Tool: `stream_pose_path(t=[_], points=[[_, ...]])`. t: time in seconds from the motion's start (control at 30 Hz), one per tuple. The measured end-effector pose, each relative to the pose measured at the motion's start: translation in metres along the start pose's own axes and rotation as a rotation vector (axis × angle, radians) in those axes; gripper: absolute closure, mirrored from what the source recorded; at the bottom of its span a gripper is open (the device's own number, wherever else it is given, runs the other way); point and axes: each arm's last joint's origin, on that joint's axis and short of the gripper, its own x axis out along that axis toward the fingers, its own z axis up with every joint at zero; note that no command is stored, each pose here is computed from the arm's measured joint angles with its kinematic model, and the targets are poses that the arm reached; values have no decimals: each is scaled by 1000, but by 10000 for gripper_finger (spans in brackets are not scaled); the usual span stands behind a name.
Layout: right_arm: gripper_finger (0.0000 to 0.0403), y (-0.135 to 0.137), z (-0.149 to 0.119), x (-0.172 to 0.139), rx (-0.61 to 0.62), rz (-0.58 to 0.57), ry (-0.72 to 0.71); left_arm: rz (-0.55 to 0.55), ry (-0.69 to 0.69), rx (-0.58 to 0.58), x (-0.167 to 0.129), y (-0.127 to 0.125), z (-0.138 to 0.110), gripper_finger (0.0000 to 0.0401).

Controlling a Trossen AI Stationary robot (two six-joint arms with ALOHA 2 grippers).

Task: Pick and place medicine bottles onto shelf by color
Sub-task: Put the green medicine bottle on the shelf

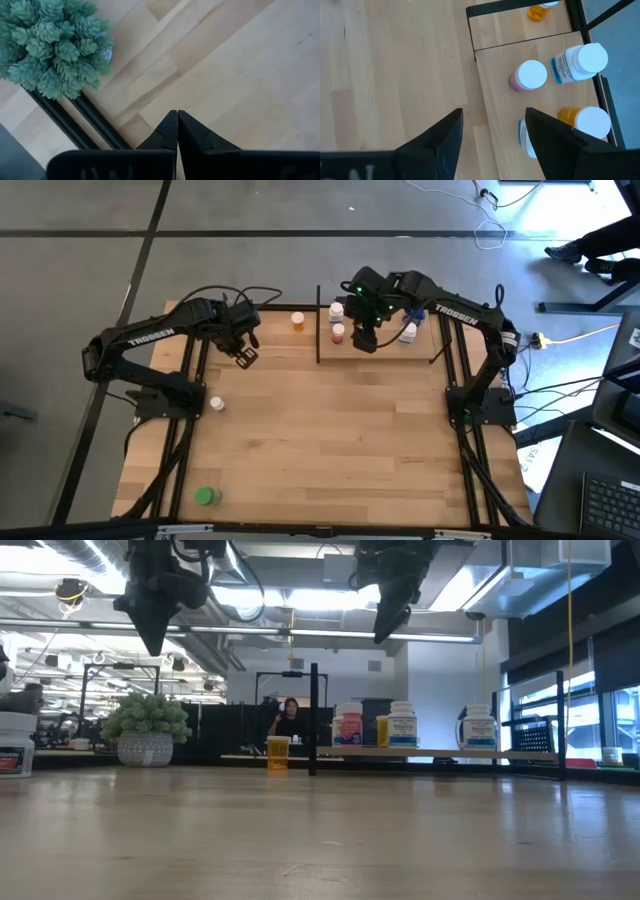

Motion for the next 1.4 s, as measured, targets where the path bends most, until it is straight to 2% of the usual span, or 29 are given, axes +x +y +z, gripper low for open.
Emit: stream_pose_path(t=[0.23,0.53,0.6,0.87,1.03,1.13,1.27,1.4], points=[[185,1,1,0,-13,22,-10,-51,66,40,0,0,-4,388],[185,12,3,-2,-129,399,-121,-83,79,274,-2,-6,-9,376],[185,13,3,-3,-131,444,-134,-122,89,327,-2,-8,-10,379],[185,14,4,-3,-127,454,-134,-274,119,453,-4,-16,-14,398],[185,14,3,-3,-136,454,-136,-376,153,500,-8,-30,-23,397],[185,15,2,-3,-182,455,-136,-444,199,547,-13,-42,-34,394],[185,19,-1,-2,-252,467,-119,-472,226,625,-22,-63,-54,396],[185,31,-4,-3,-352,575,-119,-488,261,645,-32,-81,-77,400]])
